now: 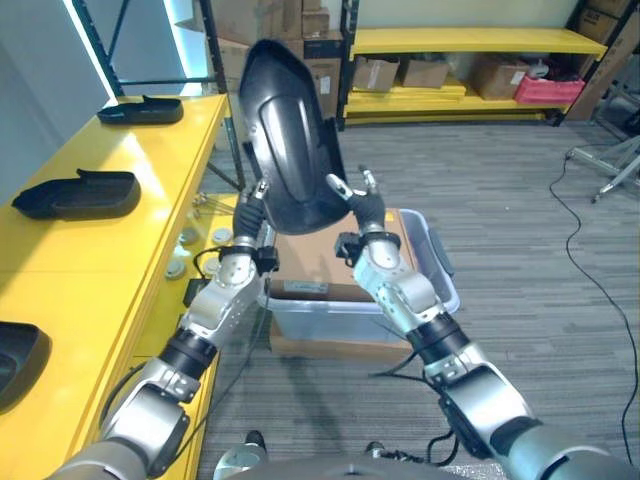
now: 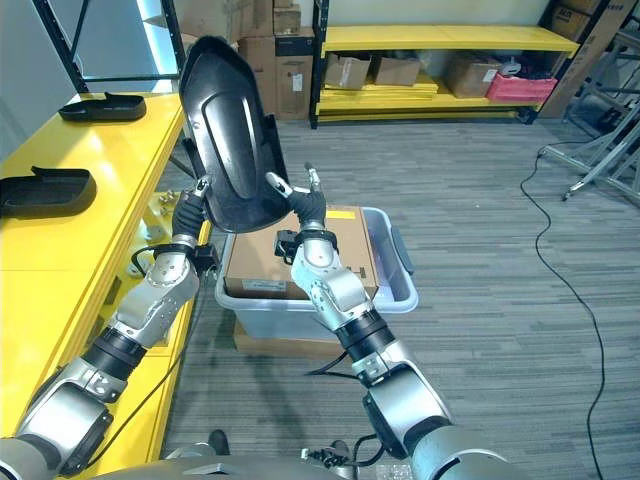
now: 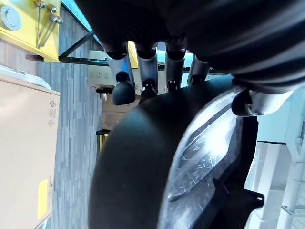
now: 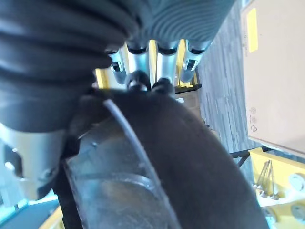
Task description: Move parts from the plastic box to the shelf.
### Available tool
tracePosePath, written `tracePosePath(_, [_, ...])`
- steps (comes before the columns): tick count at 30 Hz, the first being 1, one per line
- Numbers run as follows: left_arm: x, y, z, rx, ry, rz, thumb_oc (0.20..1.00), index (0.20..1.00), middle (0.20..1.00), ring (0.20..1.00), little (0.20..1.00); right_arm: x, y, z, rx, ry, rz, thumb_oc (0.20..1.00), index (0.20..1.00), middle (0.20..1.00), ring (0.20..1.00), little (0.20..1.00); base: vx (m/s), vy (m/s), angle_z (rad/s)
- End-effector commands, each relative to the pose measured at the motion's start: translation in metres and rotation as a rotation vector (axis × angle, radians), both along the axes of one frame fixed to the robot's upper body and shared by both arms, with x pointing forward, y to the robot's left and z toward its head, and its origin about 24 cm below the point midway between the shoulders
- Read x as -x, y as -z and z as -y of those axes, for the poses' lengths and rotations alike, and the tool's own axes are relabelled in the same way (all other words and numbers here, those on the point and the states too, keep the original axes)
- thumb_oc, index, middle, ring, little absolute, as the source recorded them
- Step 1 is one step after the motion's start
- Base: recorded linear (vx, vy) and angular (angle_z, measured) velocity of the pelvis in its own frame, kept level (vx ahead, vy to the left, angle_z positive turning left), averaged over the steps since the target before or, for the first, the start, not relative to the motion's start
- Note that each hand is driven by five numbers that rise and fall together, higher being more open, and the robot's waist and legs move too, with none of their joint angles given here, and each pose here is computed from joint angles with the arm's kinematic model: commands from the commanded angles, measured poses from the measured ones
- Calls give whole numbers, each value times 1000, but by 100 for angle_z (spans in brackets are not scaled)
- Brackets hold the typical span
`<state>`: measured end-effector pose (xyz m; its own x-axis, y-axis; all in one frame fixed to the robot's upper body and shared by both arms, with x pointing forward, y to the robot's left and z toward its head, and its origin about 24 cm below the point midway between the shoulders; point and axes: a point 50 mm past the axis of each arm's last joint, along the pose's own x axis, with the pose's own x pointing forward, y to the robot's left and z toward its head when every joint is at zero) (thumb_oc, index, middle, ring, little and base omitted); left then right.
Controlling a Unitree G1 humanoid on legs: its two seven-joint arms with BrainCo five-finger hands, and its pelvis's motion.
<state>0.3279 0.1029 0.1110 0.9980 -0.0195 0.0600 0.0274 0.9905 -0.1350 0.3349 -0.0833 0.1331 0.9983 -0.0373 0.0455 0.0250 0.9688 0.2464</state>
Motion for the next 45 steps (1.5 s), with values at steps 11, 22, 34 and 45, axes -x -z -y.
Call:
tracePosePath(11, [1, -112, 37, 98, 113, 507, 200, 200, 200, 200, 200, 2, 20, 49, -117, 156, -42, 1000, 1000, 1000, 1000, 1000, 4, 3, -4])
tracePosePath(22, [-2, -106, 13, 88, 6, 500, 200, 200, 200, 200, 200, 25, 71, 96, -65, 280, -195, 1000, 1000, 1000, 1000, 1000, -6, 4, -6])
tracePosePath(34, [0, -111, 0, 71, -33, 546, 200, 200, 200, 200, 200, 39, 92, 103, -73, 277, -247, 1000, 1000, 1000, 1000, 1000, -7, -1, -4])
tracePosePath(45, [19, -102, -34, -72, -91, 572, 200, 200, 200, 200, 200, 47, 102, 95, -71, 202, -283, 1000, 1000, 1000, 1000, 1000, -42, 39, 6])
